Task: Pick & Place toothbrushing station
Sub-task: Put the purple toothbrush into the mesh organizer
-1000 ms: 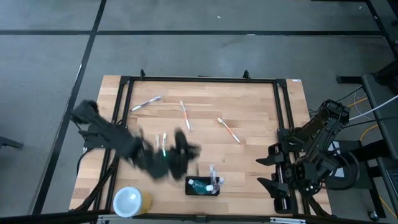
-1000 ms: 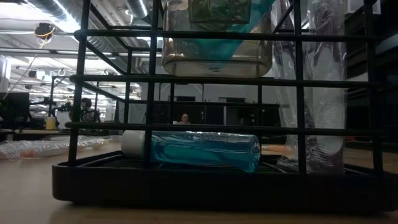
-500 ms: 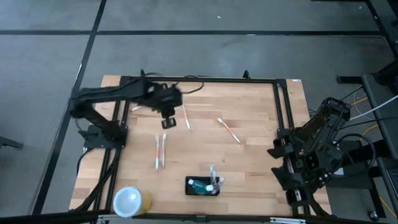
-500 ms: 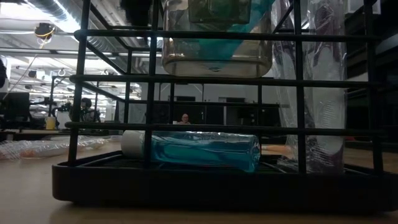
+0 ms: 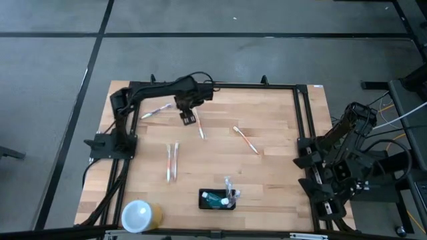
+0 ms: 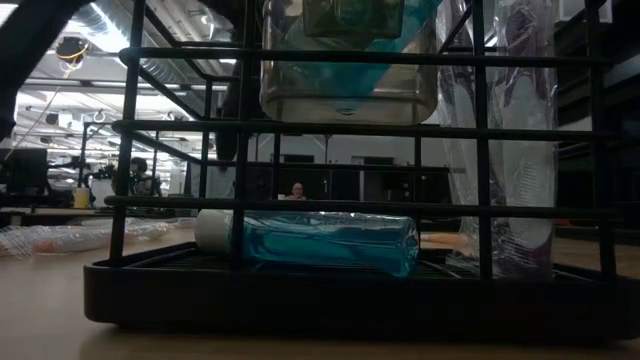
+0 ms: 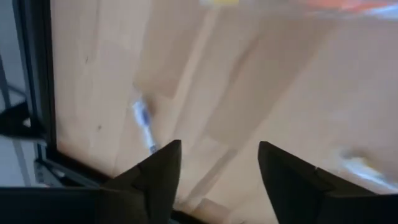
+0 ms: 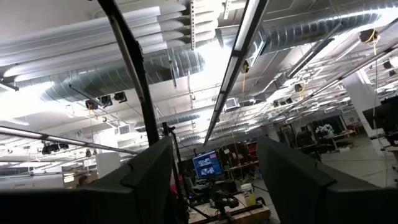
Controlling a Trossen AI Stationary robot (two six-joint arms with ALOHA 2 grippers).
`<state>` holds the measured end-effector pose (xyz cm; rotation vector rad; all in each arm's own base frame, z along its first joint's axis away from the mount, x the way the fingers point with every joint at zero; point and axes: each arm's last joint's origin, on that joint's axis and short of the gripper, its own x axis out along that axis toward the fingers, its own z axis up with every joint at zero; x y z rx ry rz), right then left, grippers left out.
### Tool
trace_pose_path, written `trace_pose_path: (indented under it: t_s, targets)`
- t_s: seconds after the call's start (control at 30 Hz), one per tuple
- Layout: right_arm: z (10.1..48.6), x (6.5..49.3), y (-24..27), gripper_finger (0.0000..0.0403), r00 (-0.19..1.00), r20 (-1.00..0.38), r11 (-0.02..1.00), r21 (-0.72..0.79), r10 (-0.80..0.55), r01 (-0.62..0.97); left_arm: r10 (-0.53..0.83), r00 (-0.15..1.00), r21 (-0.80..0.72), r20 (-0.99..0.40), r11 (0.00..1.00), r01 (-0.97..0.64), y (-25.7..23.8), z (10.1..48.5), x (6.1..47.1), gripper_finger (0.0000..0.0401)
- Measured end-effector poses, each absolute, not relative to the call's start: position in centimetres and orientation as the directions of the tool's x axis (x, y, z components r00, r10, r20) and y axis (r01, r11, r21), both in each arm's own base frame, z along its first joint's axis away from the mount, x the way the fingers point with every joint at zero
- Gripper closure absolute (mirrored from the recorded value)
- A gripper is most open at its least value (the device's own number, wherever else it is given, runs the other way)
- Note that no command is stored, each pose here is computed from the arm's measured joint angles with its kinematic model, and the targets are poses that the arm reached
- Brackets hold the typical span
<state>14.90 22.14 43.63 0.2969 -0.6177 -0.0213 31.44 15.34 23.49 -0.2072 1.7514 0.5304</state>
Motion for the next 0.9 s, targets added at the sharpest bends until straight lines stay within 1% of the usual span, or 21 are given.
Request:
trace_pose_path:
  t_s: [0.07,0.17,0.27,0.4,0.6,0.77,0.83,0.9]
  targets:
    - [43.6,14.9,22.1,0.0168,0.817,0.567,0.955,0.287,-0.109,-0.072,0.119,-0.289,0.239,-0.95,0.871,-0.43,16.7,22.8,30.9,0.018]
    - [43.7,14.8,22.0,0.0168,0.818,0.563,0.949,0.306,-0.115,-0.078,0.051,-0.332,0.21,-0.942,0.862,-0.462,18.6,22.3,29.6,0.0174]
    - [43.9,14.7,21.7,0.0168,0.821,0.557,0.947,0.313,-0.128,-0.064,0.004,-0.356,0.187,-0.935,0.856,-0.481,20.5,22.0,28.3,0.018]
    - [44.0,15.0,21.2,0.0168,0.822,0.547,0.947,0.321,-0.161,-0.028,-0.048,-0.354,0.144,-0.934,0.857,-0.495,21.9,21.8,27.1,0.0194]
    - [44.2,15.8,20.3,0.0168,0.805,0.56,0.947,0.323,-0.195,0.005,-0.068,-0.375,0.123,-0.925,0.878,-0.462,22.9,20.7,26.9,0.0204]
    - [44.3,16.5,19.8,0.0168,0.793,0.572,0.944,0.331,-0.21,0.011,-0.172,-0.371,0.026,-0.913,0.881,-0.473,23.9,18.2,27.0,0.0205]
    - [44.3,16.6,19.7,0.0168,0.788,0.578,0.941,0.338,-0.211,0.003,-0.16,-0.391,0.038,-0.906,0.891,-0.453,24.2,17.6,27.1,0.0205]
    - [44.3,16.7,19.6,0.0168,0.787,0.578,0.937,0.348,-0.214,-0.001,-0.148,-0.374,0.031,-0.916,0.902,-0.431,24.7,17.5,27.7,0.0205]
